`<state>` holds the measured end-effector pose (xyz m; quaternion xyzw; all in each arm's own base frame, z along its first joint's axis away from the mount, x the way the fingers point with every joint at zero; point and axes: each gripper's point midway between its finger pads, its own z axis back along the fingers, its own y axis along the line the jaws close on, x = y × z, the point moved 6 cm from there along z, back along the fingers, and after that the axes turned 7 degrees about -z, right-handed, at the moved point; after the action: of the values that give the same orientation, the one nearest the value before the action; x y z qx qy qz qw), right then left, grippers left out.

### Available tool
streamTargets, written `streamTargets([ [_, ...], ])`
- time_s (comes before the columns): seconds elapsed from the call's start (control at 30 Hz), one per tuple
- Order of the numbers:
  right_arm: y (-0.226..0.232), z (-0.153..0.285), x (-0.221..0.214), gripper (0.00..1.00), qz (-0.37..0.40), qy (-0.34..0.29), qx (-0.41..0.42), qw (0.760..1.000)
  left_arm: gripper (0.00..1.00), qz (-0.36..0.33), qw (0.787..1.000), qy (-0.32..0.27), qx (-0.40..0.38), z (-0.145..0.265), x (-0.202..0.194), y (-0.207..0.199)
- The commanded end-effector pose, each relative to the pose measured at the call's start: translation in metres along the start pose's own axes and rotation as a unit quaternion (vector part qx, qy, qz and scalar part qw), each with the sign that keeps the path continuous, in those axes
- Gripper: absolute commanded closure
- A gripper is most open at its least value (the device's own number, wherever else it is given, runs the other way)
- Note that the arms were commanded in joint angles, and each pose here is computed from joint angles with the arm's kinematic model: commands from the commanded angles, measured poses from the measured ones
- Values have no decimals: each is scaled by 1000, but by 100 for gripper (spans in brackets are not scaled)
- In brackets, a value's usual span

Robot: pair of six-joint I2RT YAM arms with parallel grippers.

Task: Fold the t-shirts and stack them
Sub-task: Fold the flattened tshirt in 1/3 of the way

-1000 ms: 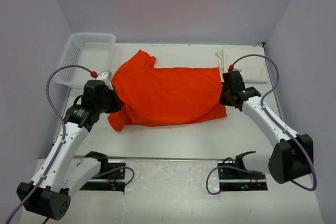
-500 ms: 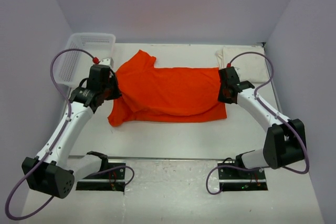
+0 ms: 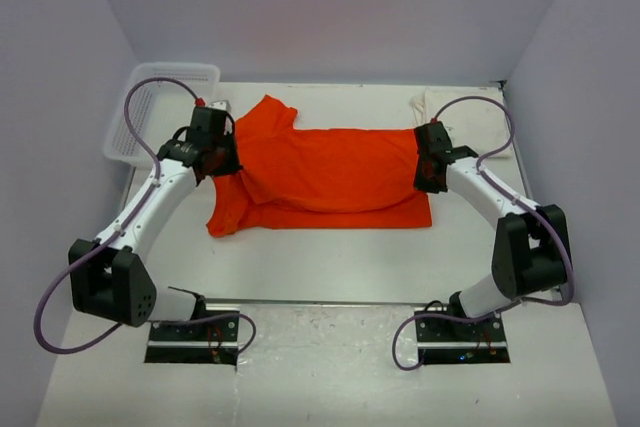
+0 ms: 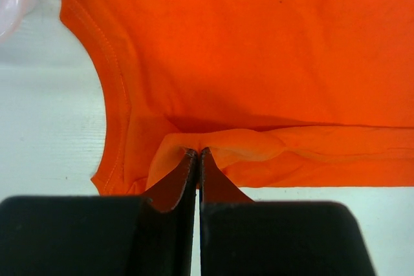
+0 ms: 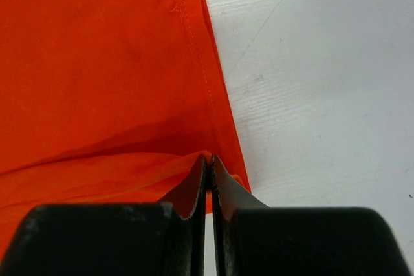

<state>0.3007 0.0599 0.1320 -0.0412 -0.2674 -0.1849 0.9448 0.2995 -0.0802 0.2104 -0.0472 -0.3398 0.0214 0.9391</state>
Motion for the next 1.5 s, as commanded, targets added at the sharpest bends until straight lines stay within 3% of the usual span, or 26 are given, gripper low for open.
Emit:
streamTargets([
  [0.0, 8, 2, 19, 100, -5, -25, 14, 1000, 100, -6, 999, -34, -10, -2, 24, -4],
  [0.5, 8, -11, 20, 100, -3, -9, 6, 1000, 100, -15, 1000, 1, 14, -40, 25, -3],
  [1.47, 7, -9, 36, 100, -14, -19, 9, 1000, 100, -4, 999, -22, 25, -49, 66, -6],
])
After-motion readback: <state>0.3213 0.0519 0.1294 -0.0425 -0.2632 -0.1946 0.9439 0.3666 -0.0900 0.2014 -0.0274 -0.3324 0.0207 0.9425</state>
